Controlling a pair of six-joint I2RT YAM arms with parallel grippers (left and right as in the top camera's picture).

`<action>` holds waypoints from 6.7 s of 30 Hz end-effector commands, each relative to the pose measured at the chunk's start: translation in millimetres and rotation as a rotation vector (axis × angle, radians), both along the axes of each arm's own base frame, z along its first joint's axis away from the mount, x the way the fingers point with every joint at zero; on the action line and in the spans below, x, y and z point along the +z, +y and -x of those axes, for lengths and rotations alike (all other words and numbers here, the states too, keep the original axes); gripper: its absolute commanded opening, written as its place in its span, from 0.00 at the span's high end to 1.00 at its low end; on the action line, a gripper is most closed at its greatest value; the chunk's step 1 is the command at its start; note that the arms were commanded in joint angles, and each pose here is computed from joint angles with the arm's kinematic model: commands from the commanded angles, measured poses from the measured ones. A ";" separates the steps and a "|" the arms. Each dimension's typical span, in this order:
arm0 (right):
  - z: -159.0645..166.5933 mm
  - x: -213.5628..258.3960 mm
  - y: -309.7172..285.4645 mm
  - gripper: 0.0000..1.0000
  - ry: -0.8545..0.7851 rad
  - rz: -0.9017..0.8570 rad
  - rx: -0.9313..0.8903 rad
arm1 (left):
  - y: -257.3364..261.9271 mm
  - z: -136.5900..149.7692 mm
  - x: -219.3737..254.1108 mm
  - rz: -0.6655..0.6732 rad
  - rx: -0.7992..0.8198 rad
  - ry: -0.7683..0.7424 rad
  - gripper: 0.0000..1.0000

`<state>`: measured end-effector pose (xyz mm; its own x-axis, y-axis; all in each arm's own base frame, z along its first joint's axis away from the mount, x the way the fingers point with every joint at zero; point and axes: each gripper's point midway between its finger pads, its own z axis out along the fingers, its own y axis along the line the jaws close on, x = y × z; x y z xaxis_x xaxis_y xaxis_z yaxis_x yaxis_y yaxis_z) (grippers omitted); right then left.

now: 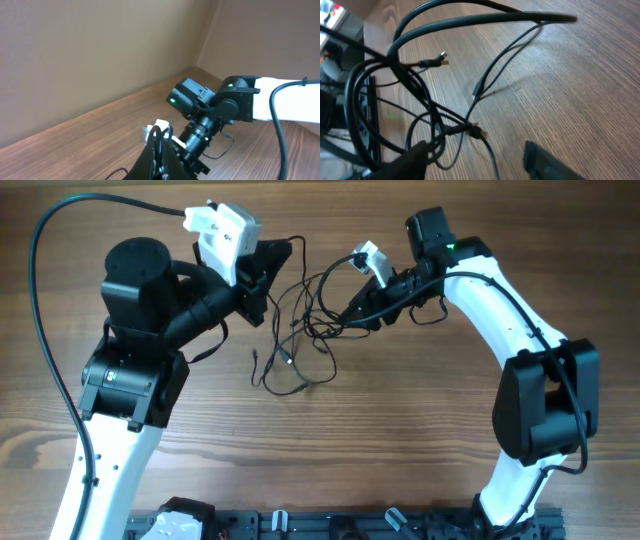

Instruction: Untangle cables

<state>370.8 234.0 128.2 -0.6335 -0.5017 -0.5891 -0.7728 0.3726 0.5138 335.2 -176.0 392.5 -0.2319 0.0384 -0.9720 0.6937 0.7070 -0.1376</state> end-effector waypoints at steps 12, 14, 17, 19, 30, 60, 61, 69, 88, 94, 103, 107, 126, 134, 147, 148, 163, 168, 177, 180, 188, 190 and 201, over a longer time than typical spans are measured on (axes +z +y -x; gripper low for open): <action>14.5 -17.6 -38.1 0.13 -0.042 0.056 0.107 | 9.9 -20.5 -8.8 -0.023 0.091 0.011 0.96; 13.2 -17.4 -36.3 0.12 -0.053 0.054 0.110 | 9.5 -20.7 -6.8 -0.020 0.090 0.003 0.96; 8.3 -17.8 -34.3 0.11 -0.091 0.054 0.120 | 8.5 -19.5 -3.6 -0.015 0.083 -0.006 0.96; 8.2 -17.9 -34.3 0.11 -0.128 0.051 0.151 | 5.0 -14.5 -0.9 -0.007 0.053 -0.010 0.96; -7.9 -30.6 -27.0 0.12 -0.182 0.016 0.160 | 6.3 2.5 18.2 0.032 0.039 -0.039 0.96; -109.5 -88.8 -150.8 0.96 0.063 0.417 -0.746 | 3.7 3.9 18.6 0.033 0.020 -0.035 0.96; -111.0 -89.2 -167.8 0.96 0.085 0.414 -0.793 | 3.7 4.1 18.5 0.033 0.020 -0.035 0.96; -98.0 -101.4 -269.3 0.96 0.205 0.539 -1.070 | 3.8 4.5 17.3 0.028 0.019 -0.032 0.96; -46.0 -103.4 -363.9 0.96 0.359 0.880 -1.712 | 41.4 4.2 9.5 0.013 0.123 0.020 0.96; -83.6 -91.8 -240.0 0.96 0.289 0.336 -0.895 | 41.3 4.7 7.2 -0.007 0.117 0.014 0.96; -80.5 -106.6 -275.3 0.23 0.291 0.612 -1.143 | 41.1 4.5 5.6 -0.011 0.115 0.018 0.96; -82.6 -103.8 -247.5 0.04 0.236 0.552 -0.951 | 37.0 5.6 3.9 -0.006 0.087 0.026 0.96; -0.9 -71.9 -39.2 0.07 0.021 0.167 0.060 | 19.7 -38.8 -17.4 0.042 0.020 0.060 0.96; -24.6 -80.6 -20.4 0.09 -0.061 0.258 -0.014 | 21.7 -23.9 18.3 0.070 0.020 -0.030 0.96; -93.8 -94.8 -179.9 0.96 0.002 0.844 -1.202 | 30.7 -26.1 -0.6 -0.008 0.073 0.030 0.96; -88.9 -94.5 -197.2 0.96 0.027 0.875 -1.285 | 31.5 -26.4 -10.7 -0.035 0.073 0.054 0.96; -35.6 -107.5 -304.6 0.96 0.376 0.948 -1.431 | 69.1 -56.2 -92.5 -0.163 0.230 0.299 0.96; -49.2 -99.3 -270.2 0.96 0.378 0.800 -1.299 | 67.9 -67.0 -116.0 -0.175 0.225 0.359 0.94; -67.7 47.9 -196.3 0.96 0.191 0.289 -1.075 | 37.1 -69.9 -134.7 -0.117 0.069 0.412 0.37; -55.7 99.6 -183.2 0.96 0.112 0.171 -1.041 | 14.4 -59.5 -132.4 -0.121 -0.017 0.397 0.34; -20.6 167.2 -165.5 0.96 0.003 0.037 -0.963 | -63.7 -28.2 -146.3 -0.141 -0.272 0.397 0.24; -16.6 171.4 -165.3 0.96 -0.004 0.033 -0.963 | -76.8 -24.5 -152.9 -0.147 -0.306 0.405 0.24; -4.6 182.1 -142.4 0.96 0.048 -0.069 -0.853 | -137.3 -18.4 -187.9 -0.155 -0.454 0.394 0.25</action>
